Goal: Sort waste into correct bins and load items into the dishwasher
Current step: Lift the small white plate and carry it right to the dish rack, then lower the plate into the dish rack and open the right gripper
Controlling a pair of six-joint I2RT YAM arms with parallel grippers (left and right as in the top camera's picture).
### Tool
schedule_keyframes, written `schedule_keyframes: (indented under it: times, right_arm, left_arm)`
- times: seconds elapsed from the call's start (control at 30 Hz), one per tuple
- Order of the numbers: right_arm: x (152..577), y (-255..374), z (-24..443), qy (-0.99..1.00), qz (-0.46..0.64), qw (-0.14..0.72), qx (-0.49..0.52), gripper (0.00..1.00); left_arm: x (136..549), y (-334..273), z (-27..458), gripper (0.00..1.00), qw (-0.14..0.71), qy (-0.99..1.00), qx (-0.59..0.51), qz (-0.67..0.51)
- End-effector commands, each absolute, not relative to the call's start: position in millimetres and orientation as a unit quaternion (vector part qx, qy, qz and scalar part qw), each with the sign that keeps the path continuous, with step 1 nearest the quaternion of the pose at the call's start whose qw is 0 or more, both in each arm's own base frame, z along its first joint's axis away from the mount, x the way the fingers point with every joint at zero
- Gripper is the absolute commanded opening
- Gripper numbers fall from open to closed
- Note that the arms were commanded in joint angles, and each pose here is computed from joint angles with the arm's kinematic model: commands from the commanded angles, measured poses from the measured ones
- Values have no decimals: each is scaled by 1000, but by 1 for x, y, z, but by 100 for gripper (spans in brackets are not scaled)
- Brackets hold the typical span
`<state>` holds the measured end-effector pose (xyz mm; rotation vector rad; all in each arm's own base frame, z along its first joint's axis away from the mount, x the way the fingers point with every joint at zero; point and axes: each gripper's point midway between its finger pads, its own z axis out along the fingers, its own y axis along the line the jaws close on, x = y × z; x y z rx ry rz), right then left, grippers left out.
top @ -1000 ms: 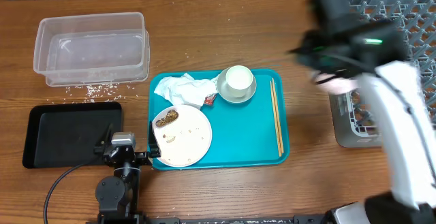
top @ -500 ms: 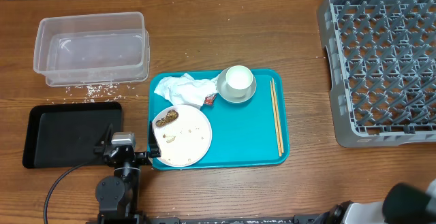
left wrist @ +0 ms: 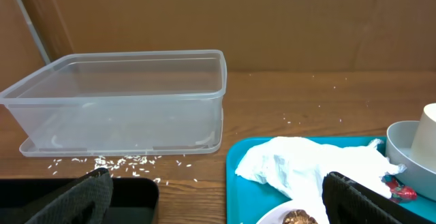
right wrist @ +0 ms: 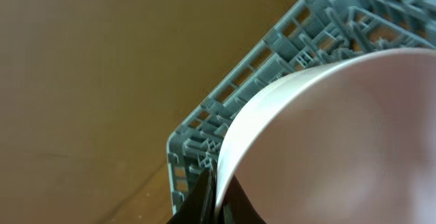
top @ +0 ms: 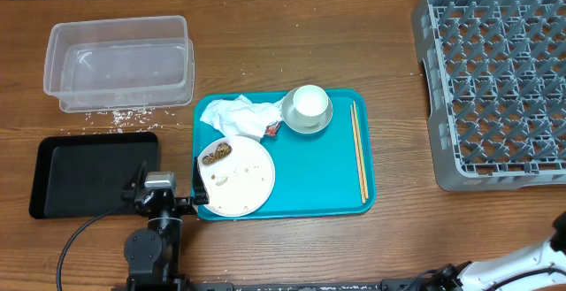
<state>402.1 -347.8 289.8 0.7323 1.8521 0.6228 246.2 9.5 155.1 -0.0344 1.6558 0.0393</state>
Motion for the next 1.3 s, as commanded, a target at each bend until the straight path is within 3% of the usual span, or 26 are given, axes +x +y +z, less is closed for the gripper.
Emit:
schedule_keyframes:
  times: [0.0,0.6,0.97,1.27]
  right_arm:
    - [409,-340,287,760,306,517,250,4]
    - [443,-361,205,752,349,503,245,4]
    - [437,-360,174,756,365,470,271,4]
    - [408,-385,161,750,351,452,332,5]
  left_arm:
    - [246,9,156,100,679,734,-17,14]
    - [246,9,156,100,679,734,-17,14]
    - [246,9,156,100,679,734,-17,14]
    - [246,9,156,100,679,734,-17,14]
